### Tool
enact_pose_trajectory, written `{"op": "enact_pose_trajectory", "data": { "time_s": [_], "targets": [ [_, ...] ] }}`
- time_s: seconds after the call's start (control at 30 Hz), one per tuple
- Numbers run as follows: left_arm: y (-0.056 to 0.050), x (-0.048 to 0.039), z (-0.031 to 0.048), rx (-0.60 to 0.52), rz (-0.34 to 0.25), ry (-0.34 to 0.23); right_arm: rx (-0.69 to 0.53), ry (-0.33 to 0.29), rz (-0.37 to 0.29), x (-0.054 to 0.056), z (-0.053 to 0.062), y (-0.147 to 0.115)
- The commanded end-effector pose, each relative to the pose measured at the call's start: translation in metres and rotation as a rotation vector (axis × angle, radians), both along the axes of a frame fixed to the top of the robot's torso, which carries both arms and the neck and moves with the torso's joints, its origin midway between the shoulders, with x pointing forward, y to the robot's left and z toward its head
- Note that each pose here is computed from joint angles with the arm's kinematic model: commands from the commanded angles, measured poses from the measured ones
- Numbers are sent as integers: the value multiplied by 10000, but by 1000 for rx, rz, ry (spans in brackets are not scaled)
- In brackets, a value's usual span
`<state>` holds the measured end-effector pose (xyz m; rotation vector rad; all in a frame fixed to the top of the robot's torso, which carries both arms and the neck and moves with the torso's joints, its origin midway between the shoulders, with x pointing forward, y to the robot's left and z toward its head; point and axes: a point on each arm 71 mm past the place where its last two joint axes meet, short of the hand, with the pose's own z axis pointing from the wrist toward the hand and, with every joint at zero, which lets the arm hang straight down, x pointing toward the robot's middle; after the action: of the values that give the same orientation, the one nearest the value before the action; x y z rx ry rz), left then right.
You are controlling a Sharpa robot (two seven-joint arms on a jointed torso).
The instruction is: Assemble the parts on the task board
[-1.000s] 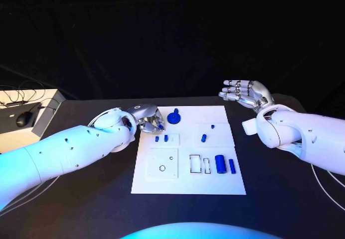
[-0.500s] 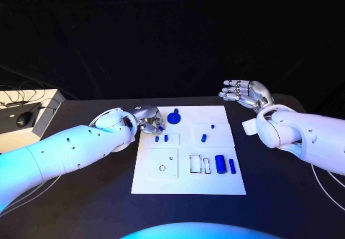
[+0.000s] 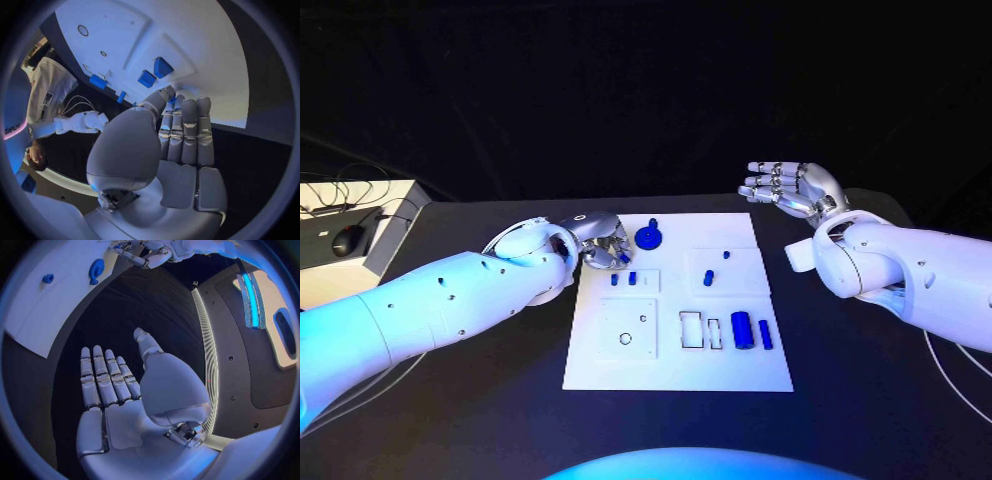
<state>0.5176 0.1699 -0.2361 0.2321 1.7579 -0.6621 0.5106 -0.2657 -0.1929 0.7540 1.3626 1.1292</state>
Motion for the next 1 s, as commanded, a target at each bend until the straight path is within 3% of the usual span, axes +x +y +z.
{"op": "enact_pose_trajectory", "data": {
  "time_s": [0.03,1.0],
  "targets": [
    [-22,-1,2,6,-5,-5,-1,-10,20,-4,9,20],
    [-35,15,-32,28,6,24,2,-5,21,-13,10,20]
  ]
}}
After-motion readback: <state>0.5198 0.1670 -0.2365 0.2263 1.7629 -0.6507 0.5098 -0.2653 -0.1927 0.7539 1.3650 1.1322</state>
